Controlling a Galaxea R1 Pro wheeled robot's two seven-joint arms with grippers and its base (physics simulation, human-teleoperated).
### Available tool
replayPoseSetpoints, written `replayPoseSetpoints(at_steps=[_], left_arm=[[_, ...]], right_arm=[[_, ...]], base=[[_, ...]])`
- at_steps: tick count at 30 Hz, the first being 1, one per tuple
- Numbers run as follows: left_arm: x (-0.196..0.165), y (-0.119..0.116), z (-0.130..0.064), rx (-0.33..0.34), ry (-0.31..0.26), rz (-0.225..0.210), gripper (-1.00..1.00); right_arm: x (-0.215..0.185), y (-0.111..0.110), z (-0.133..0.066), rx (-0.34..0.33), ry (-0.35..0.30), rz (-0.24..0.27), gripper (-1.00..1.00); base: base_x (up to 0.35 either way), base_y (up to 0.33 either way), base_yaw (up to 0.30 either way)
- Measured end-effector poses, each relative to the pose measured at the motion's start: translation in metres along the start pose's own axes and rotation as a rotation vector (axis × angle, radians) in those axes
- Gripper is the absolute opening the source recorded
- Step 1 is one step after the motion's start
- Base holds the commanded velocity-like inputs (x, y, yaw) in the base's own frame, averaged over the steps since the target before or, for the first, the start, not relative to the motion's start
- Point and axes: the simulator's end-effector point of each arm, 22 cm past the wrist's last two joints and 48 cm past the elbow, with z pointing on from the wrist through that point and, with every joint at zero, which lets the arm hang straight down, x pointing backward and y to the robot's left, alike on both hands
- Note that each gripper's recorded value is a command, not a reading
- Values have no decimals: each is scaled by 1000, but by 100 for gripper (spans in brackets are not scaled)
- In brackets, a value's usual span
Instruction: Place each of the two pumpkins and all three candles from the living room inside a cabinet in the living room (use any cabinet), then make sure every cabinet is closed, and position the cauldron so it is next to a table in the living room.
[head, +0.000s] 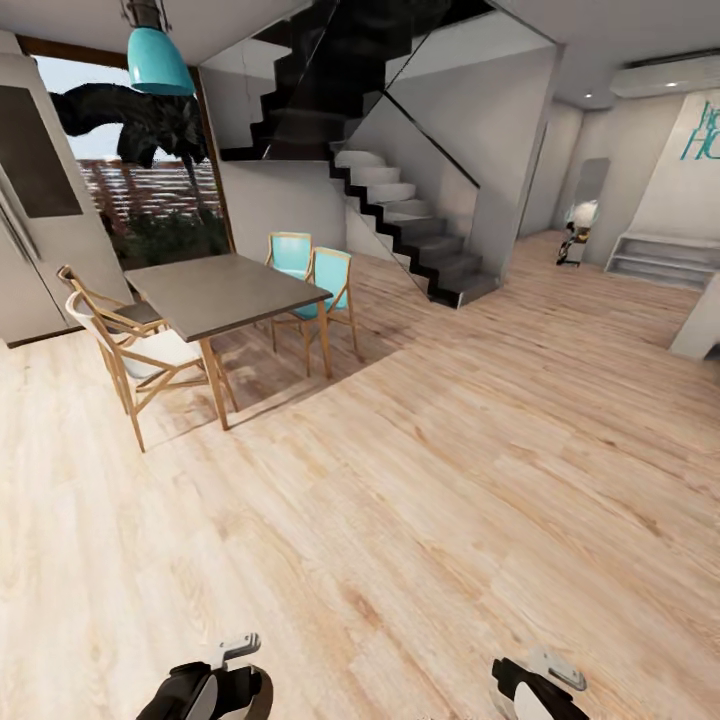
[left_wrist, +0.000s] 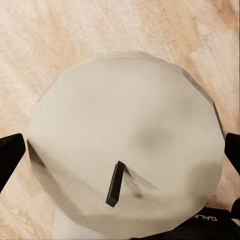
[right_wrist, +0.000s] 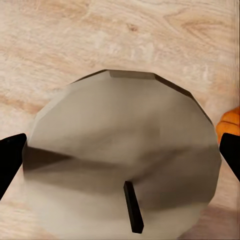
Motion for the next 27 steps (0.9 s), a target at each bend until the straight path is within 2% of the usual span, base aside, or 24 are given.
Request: replayPoseSetpoints(at_steps=[27], left_arm=[[-9,0,-41,-5,2,-6,-100]], right_arm=[[-18,-4,-38,2,0,-1,-100]], base=[[0,0,-285]])
